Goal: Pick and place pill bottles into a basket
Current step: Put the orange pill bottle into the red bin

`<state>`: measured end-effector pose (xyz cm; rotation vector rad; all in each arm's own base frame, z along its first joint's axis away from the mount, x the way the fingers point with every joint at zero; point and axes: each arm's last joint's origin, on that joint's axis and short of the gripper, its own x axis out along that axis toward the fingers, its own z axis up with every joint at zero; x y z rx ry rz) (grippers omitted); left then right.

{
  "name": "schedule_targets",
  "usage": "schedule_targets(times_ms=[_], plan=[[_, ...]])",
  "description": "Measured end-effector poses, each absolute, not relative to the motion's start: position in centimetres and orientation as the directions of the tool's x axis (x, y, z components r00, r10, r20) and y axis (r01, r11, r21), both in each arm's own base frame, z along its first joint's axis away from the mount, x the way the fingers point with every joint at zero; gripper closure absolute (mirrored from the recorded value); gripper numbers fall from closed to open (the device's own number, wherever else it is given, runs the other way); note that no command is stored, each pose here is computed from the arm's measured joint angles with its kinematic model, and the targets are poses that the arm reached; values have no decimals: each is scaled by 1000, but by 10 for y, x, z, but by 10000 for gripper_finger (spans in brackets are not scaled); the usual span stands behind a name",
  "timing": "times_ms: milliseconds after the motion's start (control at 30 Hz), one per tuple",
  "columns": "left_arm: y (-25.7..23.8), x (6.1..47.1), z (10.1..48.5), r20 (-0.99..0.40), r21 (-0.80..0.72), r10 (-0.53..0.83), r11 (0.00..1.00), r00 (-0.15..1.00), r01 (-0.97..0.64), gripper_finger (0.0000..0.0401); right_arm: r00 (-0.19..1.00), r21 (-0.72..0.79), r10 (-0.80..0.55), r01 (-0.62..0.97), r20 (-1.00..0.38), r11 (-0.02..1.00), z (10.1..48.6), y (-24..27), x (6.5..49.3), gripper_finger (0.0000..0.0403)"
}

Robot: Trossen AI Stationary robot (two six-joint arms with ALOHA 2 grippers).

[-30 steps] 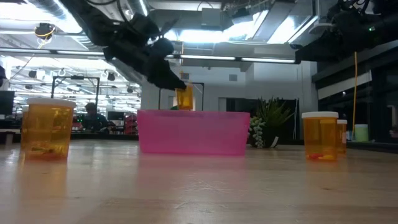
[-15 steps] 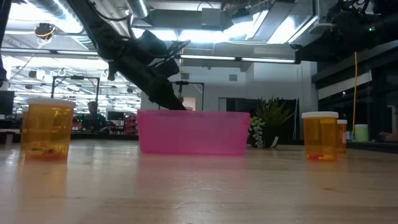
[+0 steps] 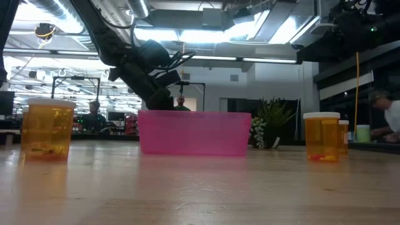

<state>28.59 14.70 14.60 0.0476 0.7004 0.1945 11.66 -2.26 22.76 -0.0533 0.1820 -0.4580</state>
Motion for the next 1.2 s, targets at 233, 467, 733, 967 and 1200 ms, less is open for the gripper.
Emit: schedule_targets(times_ms=[233, 467, 733, 967, 1200], plan=[[147, 286, 146, -638, 107, 193, 981, 746, -163, 184, 881, -92, -444, 435, -164, 896, 228, -23, 117, 242], [147, 285, 146, -642, 102, 206, 978, 739, -184, 173, 881, -93, -444, 434, -166, 896, 227, -23, 117, 242], [147, 284, 143, -662, 105, 217, 975, 718, -197, 154, 879, -93, -444, 434, -172, 896, 227, -23, 116, 242], [146, 283, 145, -660, 107, 218, 974, 719, -198, 154, 879, -92, -444, 434, -172, 896, 227, -23, 116, 242], [145, 282, 159, -625, 121, 232, 972, 745, -201, 154, 879, -91, -444, 434, -172, 896, 227, -23, 116, 242]])
